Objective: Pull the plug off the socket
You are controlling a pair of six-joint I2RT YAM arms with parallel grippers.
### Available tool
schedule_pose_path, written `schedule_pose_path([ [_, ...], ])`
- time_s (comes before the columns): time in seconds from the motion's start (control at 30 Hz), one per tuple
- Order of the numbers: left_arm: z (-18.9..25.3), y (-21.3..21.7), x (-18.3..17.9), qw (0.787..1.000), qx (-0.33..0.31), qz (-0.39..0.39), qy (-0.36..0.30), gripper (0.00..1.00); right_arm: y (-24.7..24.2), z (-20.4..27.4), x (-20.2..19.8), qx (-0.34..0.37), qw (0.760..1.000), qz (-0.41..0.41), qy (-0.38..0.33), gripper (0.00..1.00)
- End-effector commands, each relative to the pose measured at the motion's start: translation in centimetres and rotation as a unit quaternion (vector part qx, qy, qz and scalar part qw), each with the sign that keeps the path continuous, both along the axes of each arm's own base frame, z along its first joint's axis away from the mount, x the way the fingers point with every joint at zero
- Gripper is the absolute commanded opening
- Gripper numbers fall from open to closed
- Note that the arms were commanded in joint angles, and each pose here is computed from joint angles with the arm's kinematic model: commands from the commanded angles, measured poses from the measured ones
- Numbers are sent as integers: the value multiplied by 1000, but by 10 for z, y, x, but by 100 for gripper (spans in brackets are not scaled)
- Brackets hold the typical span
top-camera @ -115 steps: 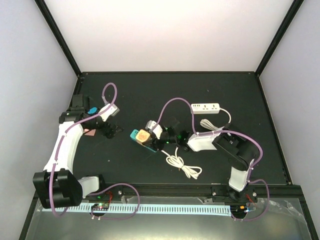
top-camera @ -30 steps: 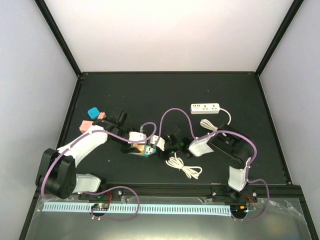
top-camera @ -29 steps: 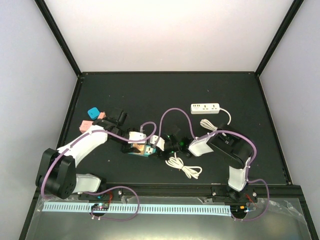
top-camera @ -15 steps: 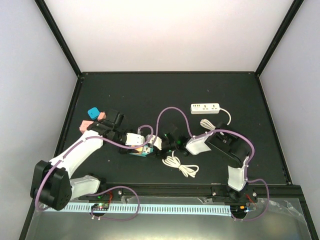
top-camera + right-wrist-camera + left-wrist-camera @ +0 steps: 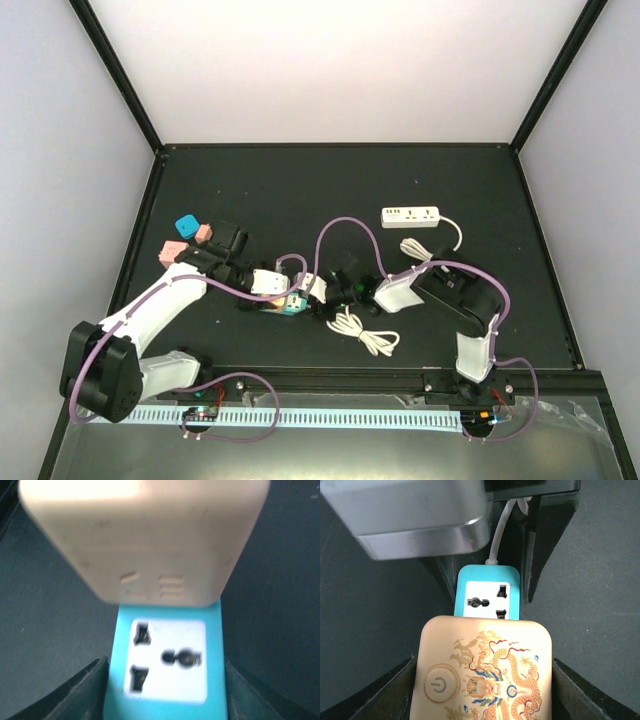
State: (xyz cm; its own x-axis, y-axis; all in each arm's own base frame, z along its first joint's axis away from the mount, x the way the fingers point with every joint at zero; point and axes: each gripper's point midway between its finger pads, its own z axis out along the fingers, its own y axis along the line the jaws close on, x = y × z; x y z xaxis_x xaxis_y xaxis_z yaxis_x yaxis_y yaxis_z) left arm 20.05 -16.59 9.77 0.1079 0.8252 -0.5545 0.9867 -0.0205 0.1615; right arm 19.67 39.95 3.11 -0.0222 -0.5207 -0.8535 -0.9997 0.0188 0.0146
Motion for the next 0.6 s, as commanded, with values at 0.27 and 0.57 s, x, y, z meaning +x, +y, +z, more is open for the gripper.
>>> schedule_pose_path([
  [0.27, 3, -28, -5, 998, -50, -28, -1, 30, -17, 5, -13, 24, 999, -14, 17, 83],
  [0.57, 2, -39, -5, 998, -57, -31, 2, 30, -6, 7, -8, 40, 999, -13, -6, 78],
])
